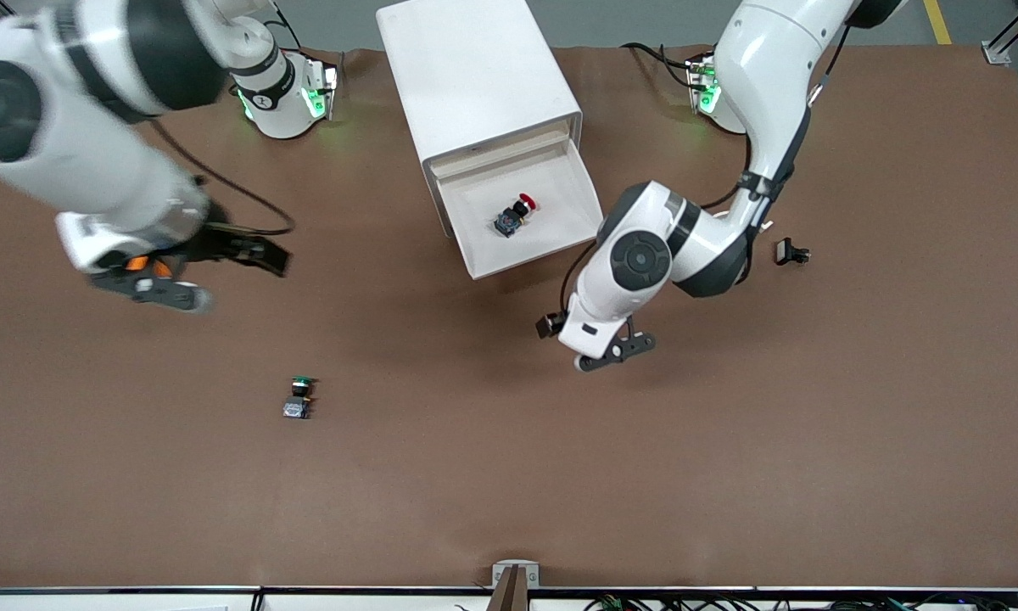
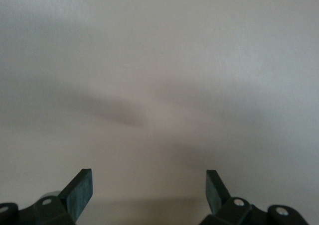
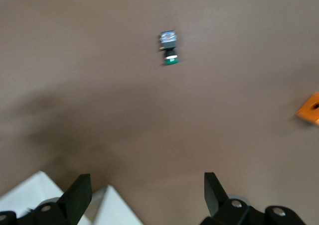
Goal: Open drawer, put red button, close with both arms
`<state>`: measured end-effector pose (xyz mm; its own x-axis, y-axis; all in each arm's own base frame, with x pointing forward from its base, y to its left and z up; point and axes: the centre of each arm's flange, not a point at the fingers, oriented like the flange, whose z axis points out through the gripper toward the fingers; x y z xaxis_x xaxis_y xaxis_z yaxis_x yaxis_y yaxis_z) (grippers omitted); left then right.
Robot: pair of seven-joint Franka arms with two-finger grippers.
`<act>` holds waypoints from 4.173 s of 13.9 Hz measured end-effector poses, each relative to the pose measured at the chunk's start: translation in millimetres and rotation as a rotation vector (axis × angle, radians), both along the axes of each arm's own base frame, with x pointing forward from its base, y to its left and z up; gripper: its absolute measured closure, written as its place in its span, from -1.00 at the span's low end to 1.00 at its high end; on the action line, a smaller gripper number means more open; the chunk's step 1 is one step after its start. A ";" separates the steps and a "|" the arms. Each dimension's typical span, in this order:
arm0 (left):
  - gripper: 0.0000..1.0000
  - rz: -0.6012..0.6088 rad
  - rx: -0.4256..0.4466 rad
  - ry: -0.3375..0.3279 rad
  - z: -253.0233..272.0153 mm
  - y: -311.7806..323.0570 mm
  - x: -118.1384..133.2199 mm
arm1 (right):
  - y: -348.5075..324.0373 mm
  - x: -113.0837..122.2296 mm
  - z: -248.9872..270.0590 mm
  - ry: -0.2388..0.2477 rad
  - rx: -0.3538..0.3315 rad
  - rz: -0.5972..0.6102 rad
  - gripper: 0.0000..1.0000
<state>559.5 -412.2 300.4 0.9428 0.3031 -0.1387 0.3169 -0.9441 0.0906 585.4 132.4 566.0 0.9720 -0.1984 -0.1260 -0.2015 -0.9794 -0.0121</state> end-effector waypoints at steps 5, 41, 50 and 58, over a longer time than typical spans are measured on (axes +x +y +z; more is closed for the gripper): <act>-1.00 -0.111 0.060 0.026 -19.0 -36.8 -60.6 | -179.5 -3.9 7.3 0.045 0.059 0.149 -1.00; -1.00 0.204 -0.084 0.466 -40.4 -108.7 -186.1 | -191.7 -48.4 96.5 0.047 0.005 0.198 -1.00; -1.00 0.207 -0.070 0.102 30.5 -17.8 -27.8 | -213.4 -100.1 85.7 -0.047 0.022 0.250 -1.00; -1.00 0.092 0.012 -0.014 158.2 201.5 61.6 | -212.2 -105.2 87.8 -0.051 0.021 0.232 -1.00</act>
